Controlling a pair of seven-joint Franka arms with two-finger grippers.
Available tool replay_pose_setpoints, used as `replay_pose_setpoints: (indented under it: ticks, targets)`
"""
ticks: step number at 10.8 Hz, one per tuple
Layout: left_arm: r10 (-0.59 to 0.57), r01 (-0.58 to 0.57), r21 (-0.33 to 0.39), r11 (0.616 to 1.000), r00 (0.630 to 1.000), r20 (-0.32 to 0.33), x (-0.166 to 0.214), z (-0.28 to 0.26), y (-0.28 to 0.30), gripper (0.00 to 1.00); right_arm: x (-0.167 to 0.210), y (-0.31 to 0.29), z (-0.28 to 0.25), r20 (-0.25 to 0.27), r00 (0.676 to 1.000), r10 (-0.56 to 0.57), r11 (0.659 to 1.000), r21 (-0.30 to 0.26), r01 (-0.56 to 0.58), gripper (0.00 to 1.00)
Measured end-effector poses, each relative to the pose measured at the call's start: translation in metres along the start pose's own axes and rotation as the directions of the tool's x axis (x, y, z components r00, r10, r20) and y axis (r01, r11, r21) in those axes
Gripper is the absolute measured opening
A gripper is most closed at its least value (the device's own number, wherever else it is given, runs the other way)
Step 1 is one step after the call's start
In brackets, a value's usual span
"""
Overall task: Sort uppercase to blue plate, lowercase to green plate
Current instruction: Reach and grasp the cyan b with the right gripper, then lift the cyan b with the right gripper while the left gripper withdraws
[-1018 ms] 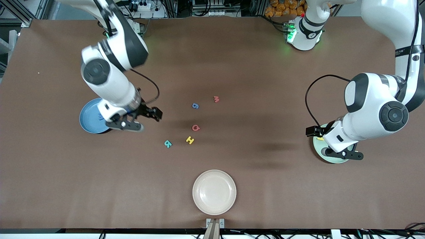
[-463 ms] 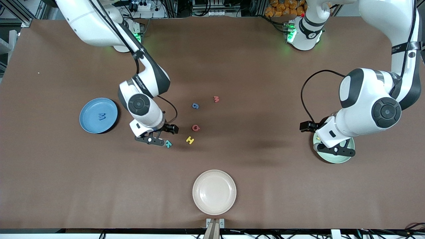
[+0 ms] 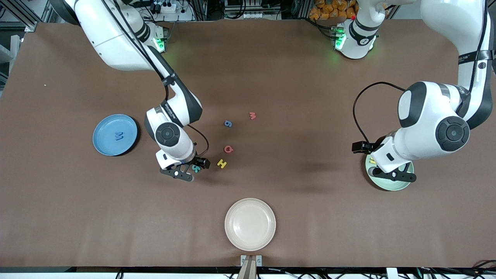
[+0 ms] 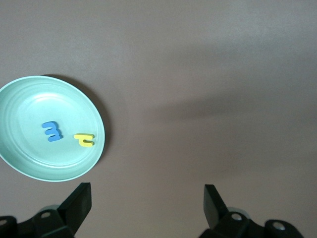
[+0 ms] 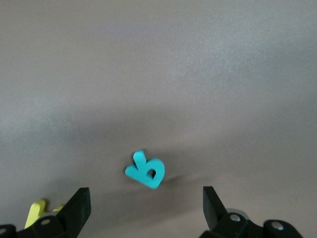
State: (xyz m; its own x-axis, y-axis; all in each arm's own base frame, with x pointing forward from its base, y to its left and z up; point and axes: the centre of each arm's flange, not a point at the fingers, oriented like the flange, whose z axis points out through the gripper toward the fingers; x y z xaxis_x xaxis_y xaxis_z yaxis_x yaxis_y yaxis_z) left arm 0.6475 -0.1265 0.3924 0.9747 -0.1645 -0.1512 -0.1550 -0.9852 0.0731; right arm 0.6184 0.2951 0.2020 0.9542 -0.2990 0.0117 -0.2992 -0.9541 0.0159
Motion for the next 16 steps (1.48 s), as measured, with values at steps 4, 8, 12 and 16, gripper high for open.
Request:
replay_pose_setpoints:
  ticks: [4, 8, 12, 16]
  targets:
    - [-0.002, 0.002, 0.0, 1.0, 1.0, 0.01, -0.001, 0.005, -0.001, 1.0, -0.001, -0.007, 0.02, -0.012, 1.0, 0.02, 1.0, 0.01, -0.02, 0.95]
    - [-0.002, 0.002, 0.0, 1.0, 1.0, 0.012, -0.002, 0.006, -0.001, 1.0, -0.001, -0.007, 0.02, -0.015, 1.0, 0.022, 1.0, 0.008, -0.022, 0.59]
    - [-0.002, 0.002, 0.0, 1.0, 1.0, 0.014, -0.002, 0.007, -0.001, 1.0, 0.009, 0.0, 0.02, -0.036, 0.999, 0.021, 1.0, 0.011, -0.02, 0.57]
    - [-0.002, 0.002, 0.0, 1.0, 1.0, 0.016, -0.002, 0.008, -0.001, 1.0, 0.009, -0.001, 0.019, -0.044, 0.999, 0.012, 1.0, 0.02, -0.011, 0.51]
